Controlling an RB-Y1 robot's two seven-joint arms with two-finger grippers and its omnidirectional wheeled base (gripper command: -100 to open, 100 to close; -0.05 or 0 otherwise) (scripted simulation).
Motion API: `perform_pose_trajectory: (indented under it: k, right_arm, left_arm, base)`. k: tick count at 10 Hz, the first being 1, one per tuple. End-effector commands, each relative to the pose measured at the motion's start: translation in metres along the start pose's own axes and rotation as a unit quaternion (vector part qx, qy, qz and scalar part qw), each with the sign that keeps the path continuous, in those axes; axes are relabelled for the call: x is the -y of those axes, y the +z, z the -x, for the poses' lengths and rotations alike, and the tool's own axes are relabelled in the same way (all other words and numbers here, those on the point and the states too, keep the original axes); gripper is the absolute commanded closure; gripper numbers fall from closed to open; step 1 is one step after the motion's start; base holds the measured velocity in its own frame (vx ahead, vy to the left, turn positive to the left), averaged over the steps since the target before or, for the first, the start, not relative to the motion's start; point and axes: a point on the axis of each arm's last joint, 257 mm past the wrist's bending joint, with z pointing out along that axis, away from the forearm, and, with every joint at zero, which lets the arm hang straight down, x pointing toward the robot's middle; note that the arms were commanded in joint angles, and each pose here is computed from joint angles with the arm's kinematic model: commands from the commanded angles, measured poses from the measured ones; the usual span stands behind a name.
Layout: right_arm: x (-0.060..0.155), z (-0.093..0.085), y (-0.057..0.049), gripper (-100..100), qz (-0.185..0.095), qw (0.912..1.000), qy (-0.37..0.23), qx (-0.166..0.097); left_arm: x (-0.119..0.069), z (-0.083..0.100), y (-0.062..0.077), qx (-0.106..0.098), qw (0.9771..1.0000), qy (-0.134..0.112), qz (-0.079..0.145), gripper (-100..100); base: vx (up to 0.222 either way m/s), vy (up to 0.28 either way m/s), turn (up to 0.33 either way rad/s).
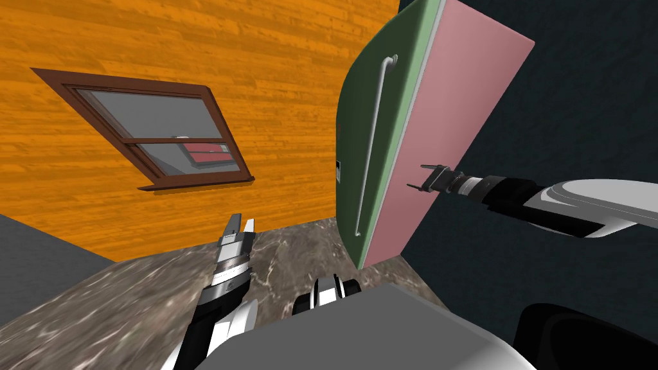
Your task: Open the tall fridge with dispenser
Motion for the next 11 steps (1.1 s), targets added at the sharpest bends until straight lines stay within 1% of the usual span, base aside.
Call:
perform_pose_trajectory:
  k: [1,5,8,10,11]
  right_arm:
    - [0.025,0.013,0.012,-100,0.0,0.9977,-0.068,0.006]
    - [0.059,0.039,0.03,-100,-0.003,0.988,-0.153,0.018]
    - [0.075,0.057,0.041,-100,-0.006,0.9797,-0.198,0.027]
    - [0.082,0.065,0.046,-100,-0.007,0.9755,-0.218,0.032]
    - [0.067,0.056,0.044,-100,0.01,0.9778,-0.208,0.027]
  left_arm:
    - [0.0,0.0,0.0,0.0,1.0,0.0,0.0,0]
    - [0.0,0.0,0.0,0.0,1.0,0.0,0.0,0]
    - [0.0,0.0,0.0,0.0,1.0,0.0,0.0,0]
    - [0.0,0.0,0.0,0.0,1.0,0.0,0.0,0]
    - [0.0,0.0,0.0,0.0,1.0,0.0,0.0,0]
  base:
    - [0.041,0.177,0.017]
    - [0.036,0.158,-0.001]
    - [0.021,0.119,0.002]
    - [0.005,0.084,-0.009]
    - [-0.017,0.027,-0.042]
